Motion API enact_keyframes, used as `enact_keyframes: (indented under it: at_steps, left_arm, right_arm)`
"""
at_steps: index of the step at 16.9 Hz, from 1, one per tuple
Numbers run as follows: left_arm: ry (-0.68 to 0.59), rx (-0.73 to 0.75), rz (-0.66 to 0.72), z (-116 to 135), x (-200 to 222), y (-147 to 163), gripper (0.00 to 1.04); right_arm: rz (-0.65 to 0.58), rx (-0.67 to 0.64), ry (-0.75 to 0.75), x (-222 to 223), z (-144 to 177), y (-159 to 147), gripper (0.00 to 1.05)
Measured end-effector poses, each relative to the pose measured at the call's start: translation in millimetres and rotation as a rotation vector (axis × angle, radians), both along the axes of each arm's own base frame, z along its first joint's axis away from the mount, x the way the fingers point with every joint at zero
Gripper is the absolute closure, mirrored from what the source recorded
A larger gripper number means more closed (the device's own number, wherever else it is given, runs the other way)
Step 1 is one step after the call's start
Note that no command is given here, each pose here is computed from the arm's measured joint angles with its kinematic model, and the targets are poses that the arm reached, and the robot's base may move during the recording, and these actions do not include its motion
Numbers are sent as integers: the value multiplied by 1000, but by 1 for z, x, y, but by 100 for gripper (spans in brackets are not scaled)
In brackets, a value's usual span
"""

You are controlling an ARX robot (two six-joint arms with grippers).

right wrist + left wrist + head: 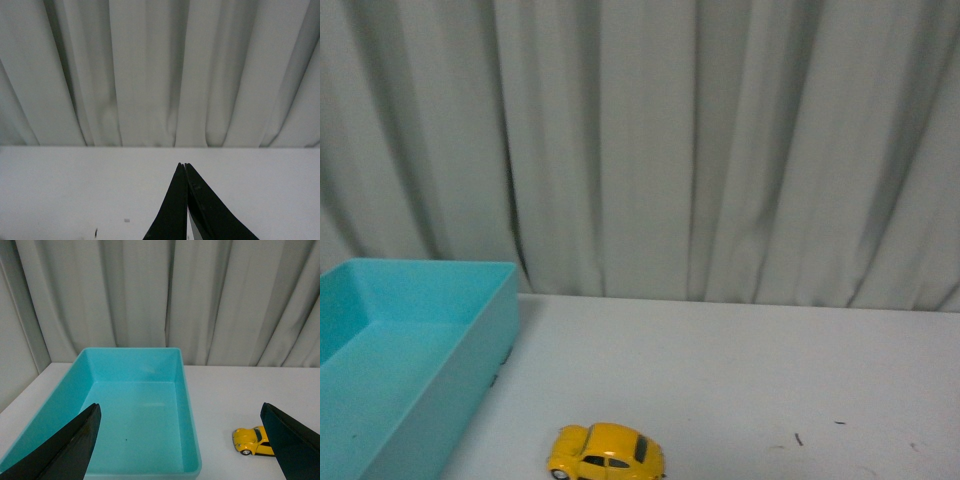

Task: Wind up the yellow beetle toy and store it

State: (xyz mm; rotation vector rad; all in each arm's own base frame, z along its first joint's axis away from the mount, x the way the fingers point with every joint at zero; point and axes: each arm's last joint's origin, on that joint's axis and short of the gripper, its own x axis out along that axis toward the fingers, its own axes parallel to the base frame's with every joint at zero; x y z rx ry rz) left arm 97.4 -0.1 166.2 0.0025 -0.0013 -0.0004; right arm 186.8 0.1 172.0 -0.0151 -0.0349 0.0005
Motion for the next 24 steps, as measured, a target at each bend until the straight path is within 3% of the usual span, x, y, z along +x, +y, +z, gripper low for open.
enact_keyframes:
  at_steps: [2, 17, 24]
  left_arm:
    - [0, 0, 0, 0, 0, 0, 7]
    - [0, 0, 0, 0, 0, 0, 7]
    - [0, 0, 0, 0, 0, 0, 7]
  right_arm:
    - [-1, 0, 80, -15, -15, 0, 103]
    - [-1, 0, 22, -68, -2, 0, 103]
    - [-1, 0, 68, -83, -7, 0, 103]
